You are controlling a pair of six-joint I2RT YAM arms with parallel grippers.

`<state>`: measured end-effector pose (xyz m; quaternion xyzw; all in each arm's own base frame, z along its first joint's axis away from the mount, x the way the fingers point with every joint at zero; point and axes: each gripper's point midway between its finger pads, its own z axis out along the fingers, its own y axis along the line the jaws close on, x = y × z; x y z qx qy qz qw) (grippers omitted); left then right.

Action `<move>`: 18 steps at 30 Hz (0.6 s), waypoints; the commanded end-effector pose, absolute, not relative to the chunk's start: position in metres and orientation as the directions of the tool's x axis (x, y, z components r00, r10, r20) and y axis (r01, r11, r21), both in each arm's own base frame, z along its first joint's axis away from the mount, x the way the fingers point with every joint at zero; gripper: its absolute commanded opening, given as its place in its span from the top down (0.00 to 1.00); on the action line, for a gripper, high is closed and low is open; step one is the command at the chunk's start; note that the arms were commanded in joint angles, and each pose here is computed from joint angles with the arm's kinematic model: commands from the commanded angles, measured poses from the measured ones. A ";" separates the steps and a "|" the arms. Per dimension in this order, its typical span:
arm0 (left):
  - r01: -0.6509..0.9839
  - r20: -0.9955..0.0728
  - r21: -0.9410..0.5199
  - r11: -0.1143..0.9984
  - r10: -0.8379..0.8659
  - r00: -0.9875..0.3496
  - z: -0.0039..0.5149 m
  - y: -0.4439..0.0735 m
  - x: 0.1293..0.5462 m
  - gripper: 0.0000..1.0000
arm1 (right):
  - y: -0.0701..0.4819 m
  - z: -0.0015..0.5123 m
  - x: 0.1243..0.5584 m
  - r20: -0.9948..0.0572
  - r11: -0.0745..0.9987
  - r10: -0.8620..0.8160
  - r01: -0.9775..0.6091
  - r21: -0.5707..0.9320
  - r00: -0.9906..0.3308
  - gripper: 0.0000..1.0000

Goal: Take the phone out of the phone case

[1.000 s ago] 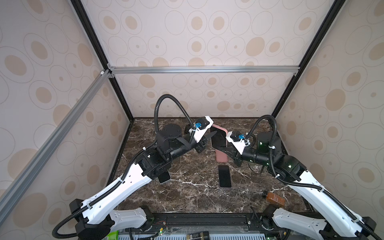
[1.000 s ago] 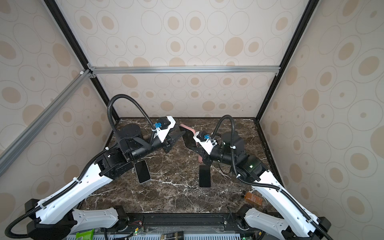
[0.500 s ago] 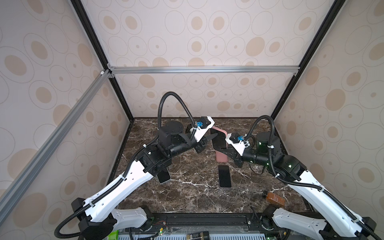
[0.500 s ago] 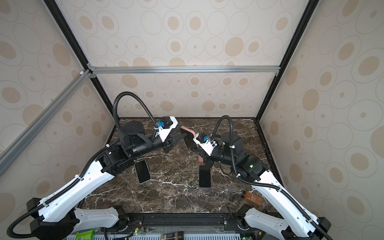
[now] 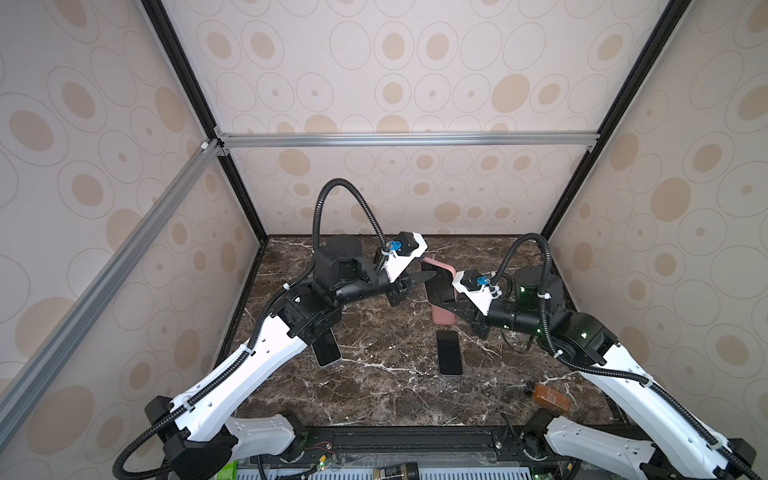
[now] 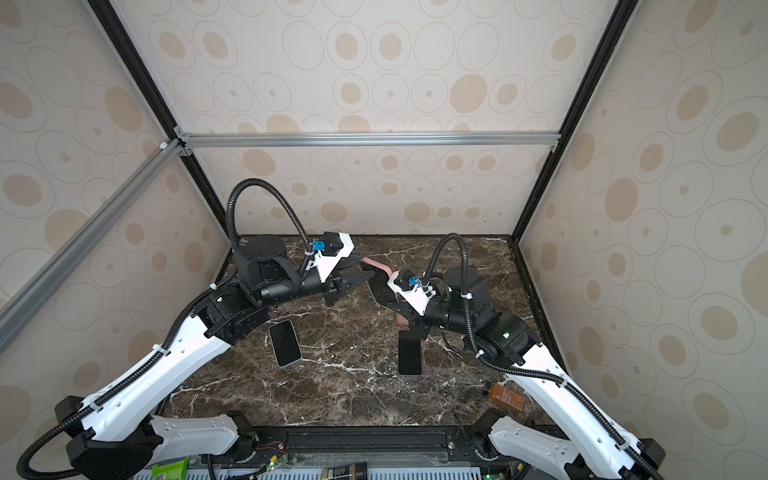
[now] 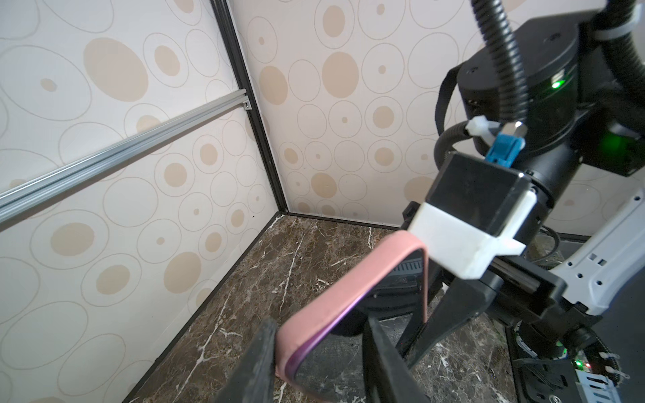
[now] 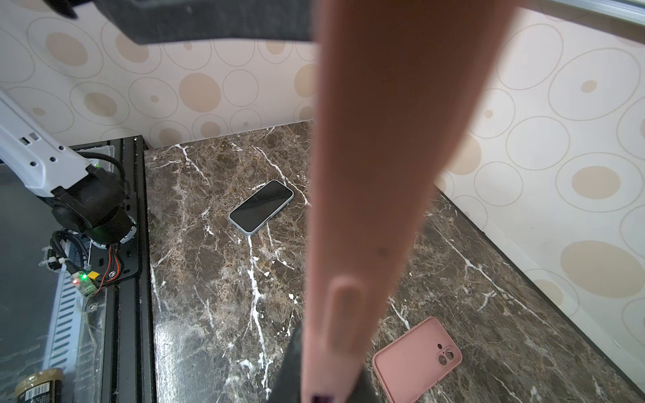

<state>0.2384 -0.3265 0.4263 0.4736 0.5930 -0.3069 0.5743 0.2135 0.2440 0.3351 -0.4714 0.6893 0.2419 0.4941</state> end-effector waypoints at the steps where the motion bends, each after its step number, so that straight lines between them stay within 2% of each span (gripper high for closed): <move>1: 0.989 -0.968 0.088 0.122 0.243 0.056 0.388 -0.367 0.206 0.60 | 0.285 0.362 0.169 -0.924 0.104 -0.308 -0.958 -0.269 0.226 1.00; 3: 0.983 -0.971 0.095 0.155 0.232 0.058 0.392 -0.364 0.212 0.59 | 0.285 0.363 0.170 -0.923 0.112 -0.310 -0.955 -0.273 0.228 1.00; 5: 0.967 -0.975 0.111 0.229 0.214 0.062 0.398 -0.357 0.223 0.52 | 0.283 0.363 0.172 -0.922 0.133 -0.313 -0.951 -0.280 0.227 1.00; 11: 0.874 -0.985 0.144 0.464 0.154 0.080 0.417 -0.328 0.256 0.22 | 0.275 0.365 0.186 -0.925 0.242 -0.316 -0.925 -0.293 0.210 1.00; 18: 0.779 -0.987 0.161 0.606 0.081 0.141 0.438 -0.297 0.262 0.13 | 0.264 0.370 0.211 -0.947 0.417 -0.296 -0.876 -0.244 0.123 1.00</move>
